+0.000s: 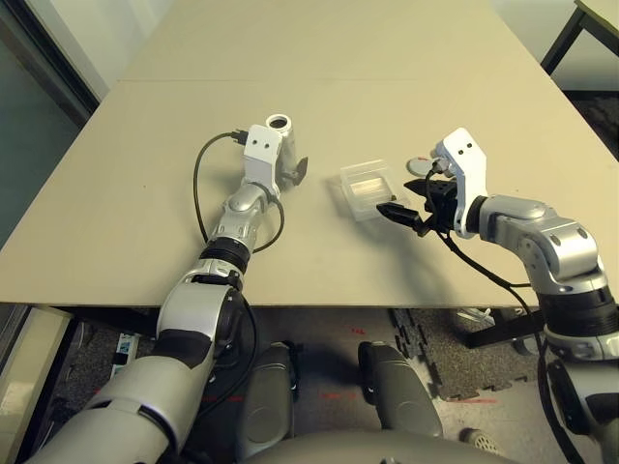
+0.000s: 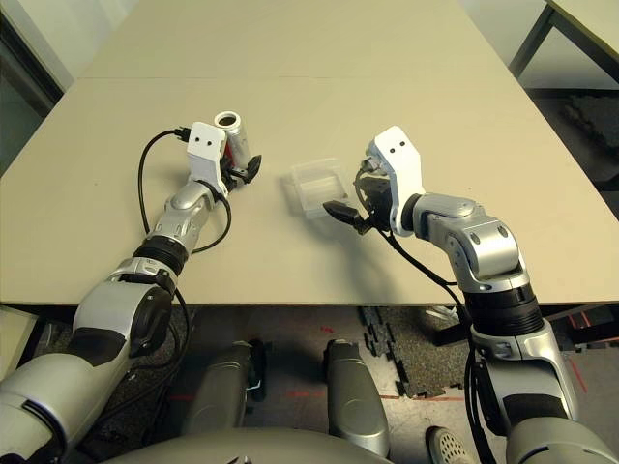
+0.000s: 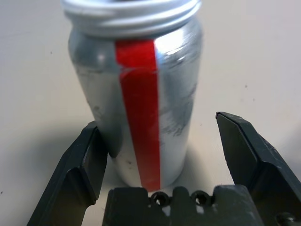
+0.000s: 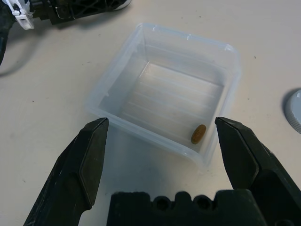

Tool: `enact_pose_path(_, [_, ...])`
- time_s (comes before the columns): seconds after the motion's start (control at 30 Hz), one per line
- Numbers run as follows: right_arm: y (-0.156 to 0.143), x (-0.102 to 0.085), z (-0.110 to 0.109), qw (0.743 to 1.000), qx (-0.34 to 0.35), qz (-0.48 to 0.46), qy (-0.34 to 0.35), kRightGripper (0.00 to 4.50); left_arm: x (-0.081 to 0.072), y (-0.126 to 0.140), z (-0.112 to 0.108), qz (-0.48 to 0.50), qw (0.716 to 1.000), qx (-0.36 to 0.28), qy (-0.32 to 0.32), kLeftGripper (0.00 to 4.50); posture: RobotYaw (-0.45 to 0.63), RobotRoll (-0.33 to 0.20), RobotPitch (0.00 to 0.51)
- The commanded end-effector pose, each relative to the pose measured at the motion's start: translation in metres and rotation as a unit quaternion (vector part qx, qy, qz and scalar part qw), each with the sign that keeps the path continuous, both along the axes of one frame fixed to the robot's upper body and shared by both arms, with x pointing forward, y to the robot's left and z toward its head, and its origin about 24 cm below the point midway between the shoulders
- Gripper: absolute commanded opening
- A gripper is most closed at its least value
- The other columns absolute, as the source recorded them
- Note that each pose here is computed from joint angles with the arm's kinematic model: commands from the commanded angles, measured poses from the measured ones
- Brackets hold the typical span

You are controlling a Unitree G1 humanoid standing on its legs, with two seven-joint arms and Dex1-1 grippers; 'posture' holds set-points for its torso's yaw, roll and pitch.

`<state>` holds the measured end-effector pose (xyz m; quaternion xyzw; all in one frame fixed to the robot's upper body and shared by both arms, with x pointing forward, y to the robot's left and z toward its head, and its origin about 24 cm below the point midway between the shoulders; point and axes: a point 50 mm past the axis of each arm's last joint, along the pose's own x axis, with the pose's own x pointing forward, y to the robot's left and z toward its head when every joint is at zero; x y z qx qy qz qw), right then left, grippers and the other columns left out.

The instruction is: Pour the medicine from the bottle into the box.

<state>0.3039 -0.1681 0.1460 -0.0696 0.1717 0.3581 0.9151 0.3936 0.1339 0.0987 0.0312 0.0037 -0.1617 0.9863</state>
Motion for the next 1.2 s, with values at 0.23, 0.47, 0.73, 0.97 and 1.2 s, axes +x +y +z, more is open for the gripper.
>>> enact_pose_path(0.23, [-0.005,-0.005,0.014,1.000,0.011,0.012,-0.017,4.50,-0.020,0.006,0.008,0.015,0.998,-0.038,-0.046,4.47,-0.11,0.000,0.151])
enact_pose_path(0.47, [-0.012,-0.018,0.023,0.999,0.033,0.017,-0.016,4.50,-0.059,0.021,0.010,0.051,0.997,-0.049,-0.042,4.47,-0.07,0.000,0.162])
enact_pose_path(0.73, [-0.046,-0.033,0.025,0.982,0.114,-0.135,-0.061,4.50,-0.079,0.063,0.033,0.116,0.989,-0.060,-0.067,4.47,-0.04,0.000,0.179])
enact_pose_path(0.97, [-0.084,-0.007,0.020,0.902,0.107,-0.390,-0.149,4.50,-0.058,0.103,0.046,0.149,0.982,-0.062,-0.100,4.47,-0.07,0.000,0.197])
enact_pose_path(1.2, [-0.112,0.019,0.010,0.813,0.097,-0.535,-0.208,4.50,-0.030,0.143,0.042,0.206,0.972,-0.061,-0.096,4.47,-0.10,0.000,0.211])
